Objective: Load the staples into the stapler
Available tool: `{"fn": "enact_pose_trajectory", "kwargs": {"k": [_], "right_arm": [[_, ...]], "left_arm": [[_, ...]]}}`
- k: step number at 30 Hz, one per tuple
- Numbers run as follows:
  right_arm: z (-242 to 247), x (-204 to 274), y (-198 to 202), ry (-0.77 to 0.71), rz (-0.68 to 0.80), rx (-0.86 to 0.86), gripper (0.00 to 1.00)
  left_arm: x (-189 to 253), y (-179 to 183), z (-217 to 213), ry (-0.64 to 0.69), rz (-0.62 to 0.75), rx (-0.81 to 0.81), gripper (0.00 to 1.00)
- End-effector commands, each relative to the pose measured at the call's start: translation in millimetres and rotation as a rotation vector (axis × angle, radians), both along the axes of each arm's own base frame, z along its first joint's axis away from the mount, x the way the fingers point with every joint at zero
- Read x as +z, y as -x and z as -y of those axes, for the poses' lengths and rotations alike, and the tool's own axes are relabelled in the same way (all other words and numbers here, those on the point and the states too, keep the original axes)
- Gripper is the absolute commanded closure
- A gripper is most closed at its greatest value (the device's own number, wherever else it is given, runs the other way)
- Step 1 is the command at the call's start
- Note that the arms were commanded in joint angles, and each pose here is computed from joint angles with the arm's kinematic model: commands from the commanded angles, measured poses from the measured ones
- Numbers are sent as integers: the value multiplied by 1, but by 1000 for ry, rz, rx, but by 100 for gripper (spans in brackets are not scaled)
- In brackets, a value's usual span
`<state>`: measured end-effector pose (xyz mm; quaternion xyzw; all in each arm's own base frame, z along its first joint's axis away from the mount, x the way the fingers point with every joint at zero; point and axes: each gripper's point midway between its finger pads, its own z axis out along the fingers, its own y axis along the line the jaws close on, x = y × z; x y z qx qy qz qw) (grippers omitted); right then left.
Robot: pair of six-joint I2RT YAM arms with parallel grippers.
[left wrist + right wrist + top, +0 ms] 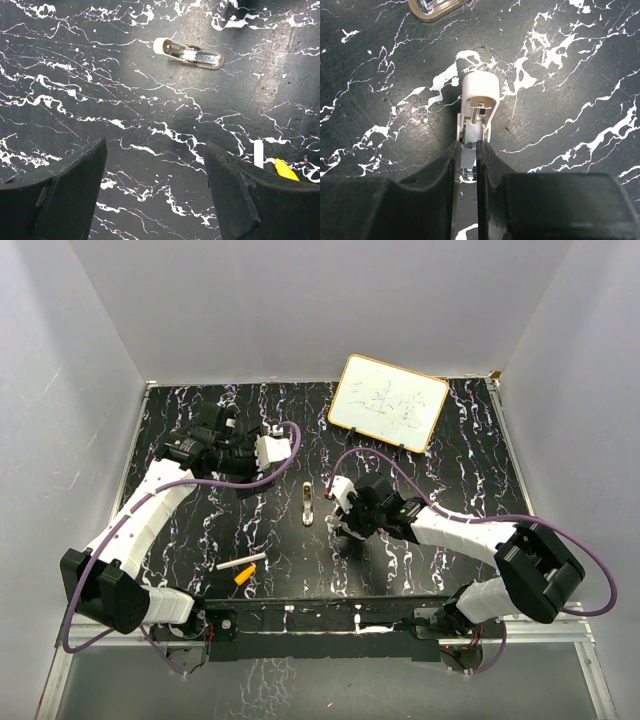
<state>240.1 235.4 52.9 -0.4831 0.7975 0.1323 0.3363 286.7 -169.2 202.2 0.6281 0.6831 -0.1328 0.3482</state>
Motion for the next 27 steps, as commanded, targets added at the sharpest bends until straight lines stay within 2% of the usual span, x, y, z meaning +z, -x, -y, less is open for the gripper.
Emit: {"fn": "enact_pose_trajectory", "kwargs": {"k": [1, 27], "right_arm": [[-10, 25, -6, -65, 70, 25, 91], [-7, 17, -3, -30, 78, 114, 91]], "left_arm": [[5, 6, -4, 2, 5, -6, 23], [5, 6, -2, 6, -2, -11, 23]]}}
